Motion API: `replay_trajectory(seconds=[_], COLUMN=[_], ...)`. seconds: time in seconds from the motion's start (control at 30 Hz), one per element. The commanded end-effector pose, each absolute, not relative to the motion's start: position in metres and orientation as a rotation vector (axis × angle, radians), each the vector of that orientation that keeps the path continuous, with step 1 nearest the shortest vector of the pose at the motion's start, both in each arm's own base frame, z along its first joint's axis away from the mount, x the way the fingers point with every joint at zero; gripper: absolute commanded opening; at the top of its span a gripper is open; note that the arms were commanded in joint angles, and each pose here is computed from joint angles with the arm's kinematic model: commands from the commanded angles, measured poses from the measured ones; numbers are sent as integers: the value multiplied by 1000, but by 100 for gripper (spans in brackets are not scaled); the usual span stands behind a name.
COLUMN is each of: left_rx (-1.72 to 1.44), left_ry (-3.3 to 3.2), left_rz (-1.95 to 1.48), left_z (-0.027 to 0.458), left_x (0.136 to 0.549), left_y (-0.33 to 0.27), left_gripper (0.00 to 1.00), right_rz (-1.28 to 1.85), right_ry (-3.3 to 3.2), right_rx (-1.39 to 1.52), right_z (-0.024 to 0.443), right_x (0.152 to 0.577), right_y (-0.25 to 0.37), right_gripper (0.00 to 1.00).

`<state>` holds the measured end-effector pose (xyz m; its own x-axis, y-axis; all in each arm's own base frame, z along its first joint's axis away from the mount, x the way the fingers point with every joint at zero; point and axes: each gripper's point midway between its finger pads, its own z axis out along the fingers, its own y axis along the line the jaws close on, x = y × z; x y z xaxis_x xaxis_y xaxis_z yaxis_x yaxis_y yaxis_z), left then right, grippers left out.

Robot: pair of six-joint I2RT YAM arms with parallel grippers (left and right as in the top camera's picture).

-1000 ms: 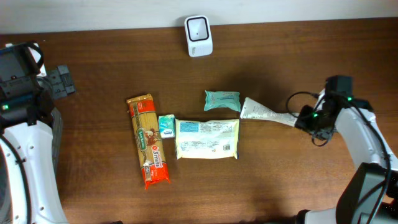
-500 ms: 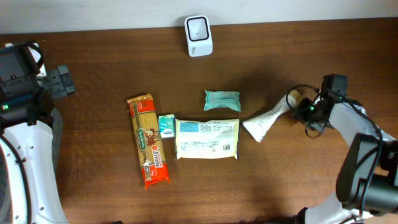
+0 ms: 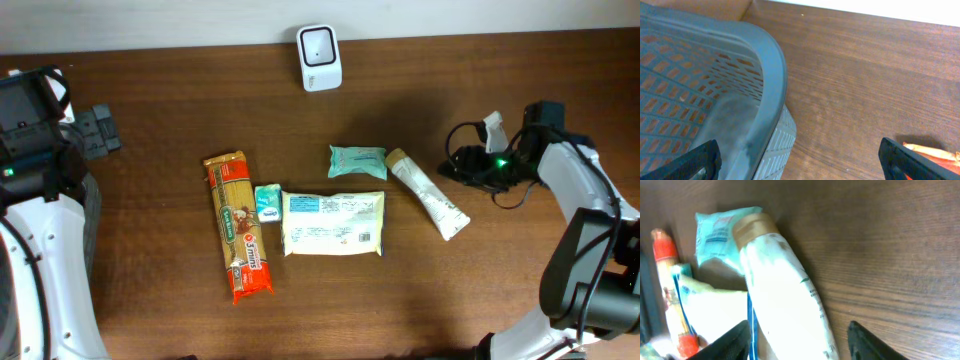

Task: Scan the item barcode
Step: 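Reach the right gripper to the white shampoo tube and grasp it, then lift the tube and hold it under the white barcode scanner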

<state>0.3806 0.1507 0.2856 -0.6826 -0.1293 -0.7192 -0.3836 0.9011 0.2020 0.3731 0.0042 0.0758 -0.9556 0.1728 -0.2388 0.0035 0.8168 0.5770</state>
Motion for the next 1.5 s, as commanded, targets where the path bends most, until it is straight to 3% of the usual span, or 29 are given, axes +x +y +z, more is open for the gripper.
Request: replay_trajectory(seconds=[0.0, 0.1, 0.2, 0.3, 0.43, 0.53, 0.67, 0.7, 0.73, 0.77, 0.87, 1.03, 1.1, 1.2, 1.23, 1.3, 1.4, 1.47], left_rx=[-353, -353, -353, -353, -353, -353, -353, -353, -353, -353, -353, -353, -353, -353, -353, -353, -353, -353], left_ry=[2296, 2296, 2296, 2296, 2296, 2296, 2296, 2296, 2296, 2296, 2296, 2296, 2296, 2296, 2296, 2296, 2296, 2296], left_rz=[453, 453, 453, 453, 453, 453, 453, 453, 453, 453, 453, 453, 453, 453, 453, 453, 453, 453], left_z=[292, 292, 292, 292, 292, 292, 292, 292, 292, 292, 292, 292, 292, 292, 292, 292, 292, 292], left_x=[378, 378, 378, 378, 378, 378, 378, 378, 378, 378, 378, 378, 378, 378, 378, 378, 378, 378], left_y=[152, 152, 152, 152, 152, 152, 152, 152, 152, 152, 152, 152, 152, 152, 152, 152, 152, 152], left_gripper=[99, 99, 99, 99, 99, 99, 99, 99, 99, 99, 99, 99, 99, 99, 99, 99, 99, 99], right_rz=[750, 731, 523, 395, 455, 533, 620, 628, 673, 702, 705, 734, 802, 821, 830, 856, 871, 1082], right_ry=[2766, 2787, 2887, 2949, 2980, 2971, 2964, 2967, 2950, 2939, 2945, 2929, 2858, 2856, 2869, 2907, 2927, 2794], right_rx=[-32, -170, -504, -659, -493, -423, -413, -412, -407, -402, -339, -327, -335, -333, -328, -313, -255, -222], right_z=[75, 72, 58, 43, 36, 34, 23, 20, 22, 23, 23, 25, 31, 26, 20, 2, -1, 27], right_x=[366, 357, 346, 338, 339, 336, 325, 323, 323, 323, 325, 327, 337, 338, 337, 335, 334, 348], right_y=[-5, 0, 35, 53, 24, 18, 27, 28, 33, 36, 36, 40, 49, 50, 50, 51, 50, 67], right_gripper=[66, 72, 100, 99, 99, 86, 81, 78, 68, 66, 5, 4, 46, 46, 46, 34, 4, 4])
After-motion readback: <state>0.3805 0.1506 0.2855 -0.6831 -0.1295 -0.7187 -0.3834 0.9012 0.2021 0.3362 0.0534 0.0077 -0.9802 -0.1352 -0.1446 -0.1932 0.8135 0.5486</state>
